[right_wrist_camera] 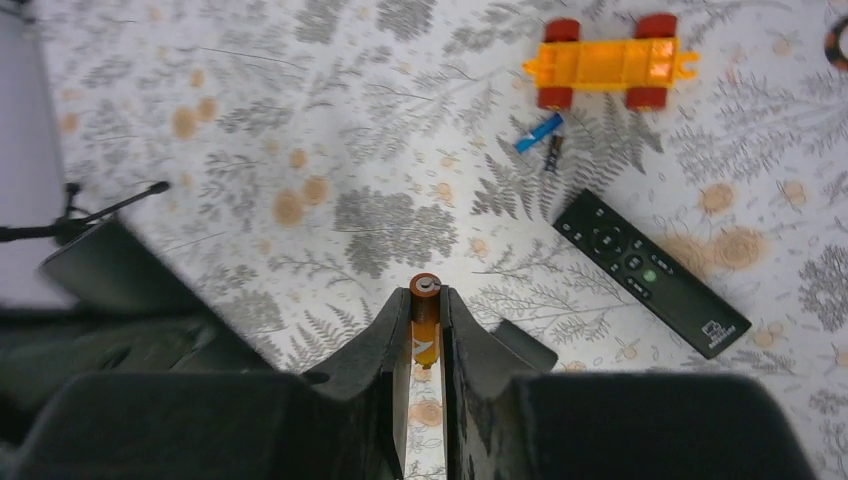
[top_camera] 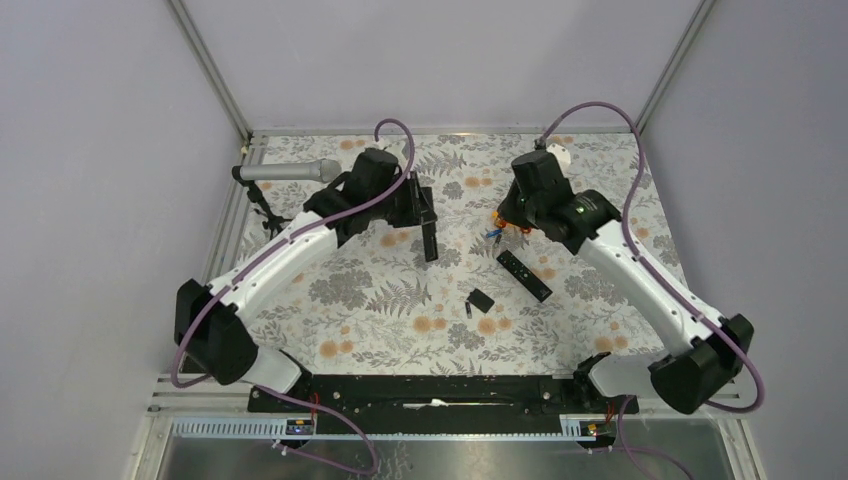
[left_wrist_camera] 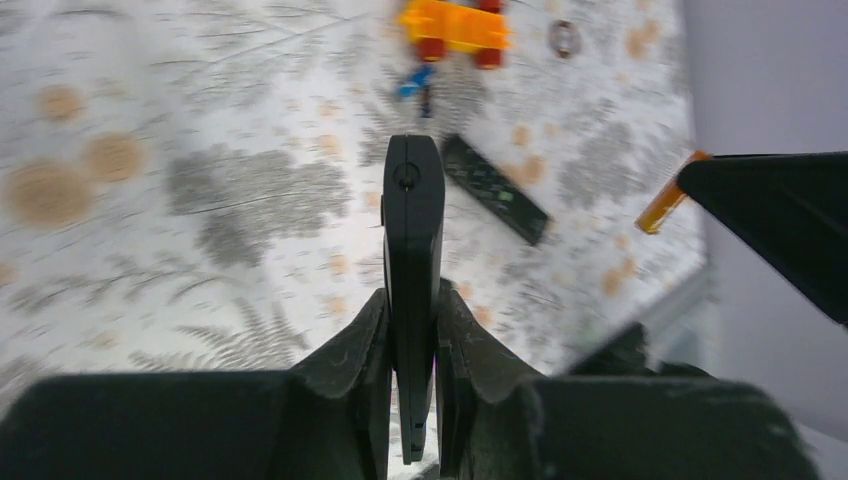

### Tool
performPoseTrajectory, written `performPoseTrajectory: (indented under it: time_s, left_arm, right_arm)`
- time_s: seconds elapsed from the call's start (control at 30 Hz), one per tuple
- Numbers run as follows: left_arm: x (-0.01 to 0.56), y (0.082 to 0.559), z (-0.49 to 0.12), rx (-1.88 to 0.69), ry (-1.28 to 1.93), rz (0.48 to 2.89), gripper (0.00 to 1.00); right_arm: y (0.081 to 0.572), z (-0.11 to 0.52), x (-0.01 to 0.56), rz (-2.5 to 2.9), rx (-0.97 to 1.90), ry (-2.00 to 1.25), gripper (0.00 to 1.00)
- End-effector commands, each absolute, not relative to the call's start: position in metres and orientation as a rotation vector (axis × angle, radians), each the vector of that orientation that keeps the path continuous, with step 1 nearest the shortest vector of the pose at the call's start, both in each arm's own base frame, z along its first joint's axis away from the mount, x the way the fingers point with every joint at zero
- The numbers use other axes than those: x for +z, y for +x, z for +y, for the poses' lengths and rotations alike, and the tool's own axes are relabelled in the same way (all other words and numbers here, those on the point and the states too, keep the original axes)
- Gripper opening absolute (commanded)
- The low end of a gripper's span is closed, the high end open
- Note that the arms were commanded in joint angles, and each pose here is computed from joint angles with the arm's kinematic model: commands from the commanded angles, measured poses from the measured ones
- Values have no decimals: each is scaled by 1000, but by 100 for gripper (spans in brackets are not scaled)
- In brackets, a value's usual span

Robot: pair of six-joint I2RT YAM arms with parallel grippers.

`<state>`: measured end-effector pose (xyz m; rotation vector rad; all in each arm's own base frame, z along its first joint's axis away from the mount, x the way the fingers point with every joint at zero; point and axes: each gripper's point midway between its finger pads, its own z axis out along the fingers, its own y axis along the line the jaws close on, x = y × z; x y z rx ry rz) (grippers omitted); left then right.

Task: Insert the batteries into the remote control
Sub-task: Load the battery into the remote control.

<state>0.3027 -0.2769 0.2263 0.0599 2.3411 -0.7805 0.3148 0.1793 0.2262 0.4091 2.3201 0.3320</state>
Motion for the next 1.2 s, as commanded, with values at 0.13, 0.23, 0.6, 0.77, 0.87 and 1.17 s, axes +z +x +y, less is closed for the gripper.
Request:
performPoseTrajectory:
  time_s: [0.13, 0.23, 0.6, 0.77, 0.87, 1.17]
  left_arm:
    - [308, 306, -341, -1391, 262, 2174, 0]
    - [316, 299, -353, -1529, 289, 2154, 0]
    - [338, 291, -364, -1756, 276, 2010, 0]
    - [350, 294, -370, -1882, 177, 1966, 0]
    - [355, 297, -371, -1890, 171, 1948, 0]
    - [352, 300, -372, -1867, 174, 1968, 0]
  right_arm:
    - [304, 212, 319, 2085, 667, 118, 5]
    - [295, 228, 336, 2047, 780, 12, 5]
    - [275, 256, 358, 1985, 950, -214, 3]
    - [274, 252, 365, 1968, 916, -260, 2]
    - [272, 248, 369, 1958, 884, -288, 2]
    - [275, 234, 365, 1974, 763, -329, 2]
